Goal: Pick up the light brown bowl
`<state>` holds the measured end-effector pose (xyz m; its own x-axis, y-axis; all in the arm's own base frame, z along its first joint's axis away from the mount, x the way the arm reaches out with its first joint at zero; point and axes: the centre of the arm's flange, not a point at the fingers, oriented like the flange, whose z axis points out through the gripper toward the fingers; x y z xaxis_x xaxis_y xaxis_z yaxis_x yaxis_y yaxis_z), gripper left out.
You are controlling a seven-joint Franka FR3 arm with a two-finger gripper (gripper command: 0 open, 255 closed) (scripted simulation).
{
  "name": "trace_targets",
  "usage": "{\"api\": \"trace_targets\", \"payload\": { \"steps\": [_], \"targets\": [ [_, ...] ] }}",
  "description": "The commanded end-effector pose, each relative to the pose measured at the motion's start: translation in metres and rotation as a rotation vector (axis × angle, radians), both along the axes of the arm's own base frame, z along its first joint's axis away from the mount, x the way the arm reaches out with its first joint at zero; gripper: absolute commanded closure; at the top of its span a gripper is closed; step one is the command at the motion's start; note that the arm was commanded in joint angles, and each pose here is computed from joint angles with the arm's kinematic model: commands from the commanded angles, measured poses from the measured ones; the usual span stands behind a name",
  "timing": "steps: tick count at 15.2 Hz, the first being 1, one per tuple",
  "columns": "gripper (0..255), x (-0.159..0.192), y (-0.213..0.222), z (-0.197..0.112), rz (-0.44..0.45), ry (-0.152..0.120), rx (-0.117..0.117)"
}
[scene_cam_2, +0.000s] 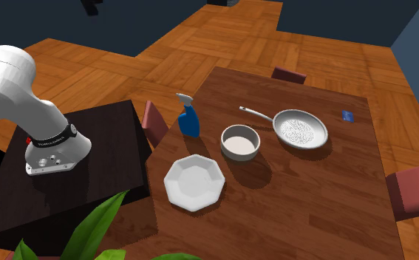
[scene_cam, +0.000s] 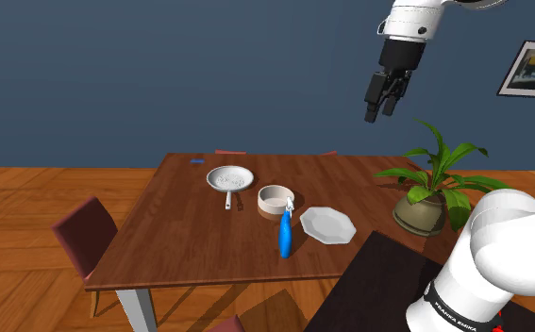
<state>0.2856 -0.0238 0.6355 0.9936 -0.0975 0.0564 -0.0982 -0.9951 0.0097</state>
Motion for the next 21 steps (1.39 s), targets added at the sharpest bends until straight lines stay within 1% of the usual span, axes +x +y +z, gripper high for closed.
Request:
{"api": "trace_targets", "payload": {
  "steps": [1,21],
  "targets": [
    [0,0.000,0.000,0.000,0.000,0.000,0.000],
    [0,0.167,-0.023,-0.203,-0.024,-0.002,-0.011]
  ]
}}
